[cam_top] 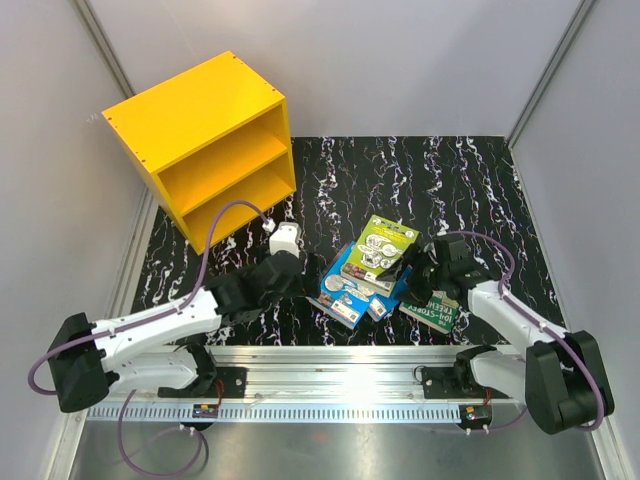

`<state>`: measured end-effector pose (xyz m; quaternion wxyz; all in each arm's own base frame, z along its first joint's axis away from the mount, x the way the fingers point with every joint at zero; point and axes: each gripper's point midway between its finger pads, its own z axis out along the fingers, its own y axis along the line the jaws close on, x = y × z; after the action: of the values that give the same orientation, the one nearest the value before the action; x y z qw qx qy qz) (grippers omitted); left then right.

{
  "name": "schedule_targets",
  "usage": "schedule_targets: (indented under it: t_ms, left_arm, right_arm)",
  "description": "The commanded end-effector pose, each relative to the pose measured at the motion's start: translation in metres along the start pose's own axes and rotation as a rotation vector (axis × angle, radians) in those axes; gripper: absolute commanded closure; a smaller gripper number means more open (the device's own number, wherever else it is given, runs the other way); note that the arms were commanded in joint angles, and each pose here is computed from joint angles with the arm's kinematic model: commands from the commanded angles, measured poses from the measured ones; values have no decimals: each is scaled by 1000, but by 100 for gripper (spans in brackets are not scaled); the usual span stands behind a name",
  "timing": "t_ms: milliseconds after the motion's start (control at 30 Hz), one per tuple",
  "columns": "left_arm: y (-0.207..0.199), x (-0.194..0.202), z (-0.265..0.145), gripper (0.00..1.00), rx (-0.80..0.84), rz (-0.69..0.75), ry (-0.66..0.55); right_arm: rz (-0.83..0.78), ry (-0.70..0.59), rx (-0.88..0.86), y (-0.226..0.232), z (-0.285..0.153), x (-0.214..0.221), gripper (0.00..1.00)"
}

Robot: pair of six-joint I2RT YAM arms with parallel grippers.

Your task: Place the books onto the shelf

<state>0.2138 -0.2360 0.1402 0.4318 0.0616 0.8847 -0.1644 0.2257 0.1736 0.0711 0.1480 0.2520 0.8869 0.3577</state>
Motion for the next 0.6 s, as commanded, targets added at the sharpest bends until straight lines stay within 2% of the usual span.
schedule_targets:
  t_ms: [0,267,333,367,400,467,567]
  left_arm:
    - [-4,-2,5,1,-5,-19,-21]
    - [-8,4,7,2,-15,-9,-3]
    - [-7,6,8,2,-20,-8,2]
    - [-6,7,8,2,-22,-4,4]
    - [-6,8,8,2,-26,-1,9]
    - [-5,8,8,2,-33,1,12]
    - [-3,9,7,2,-44,5,14]
  right_arm:
    - [-30,44,65,-21,-6,18,18]
    - [-13,38,58,-22,6,12,29]
    - [-12,19,41,-18,11,7,44]
    - [-9,19,41,-18,14,5,55]
    - [-8,19,36,-16,15,4,70]
    - [2,35,38,-16,17,5,81]
    - [5,43,48,-15,11,8,91]
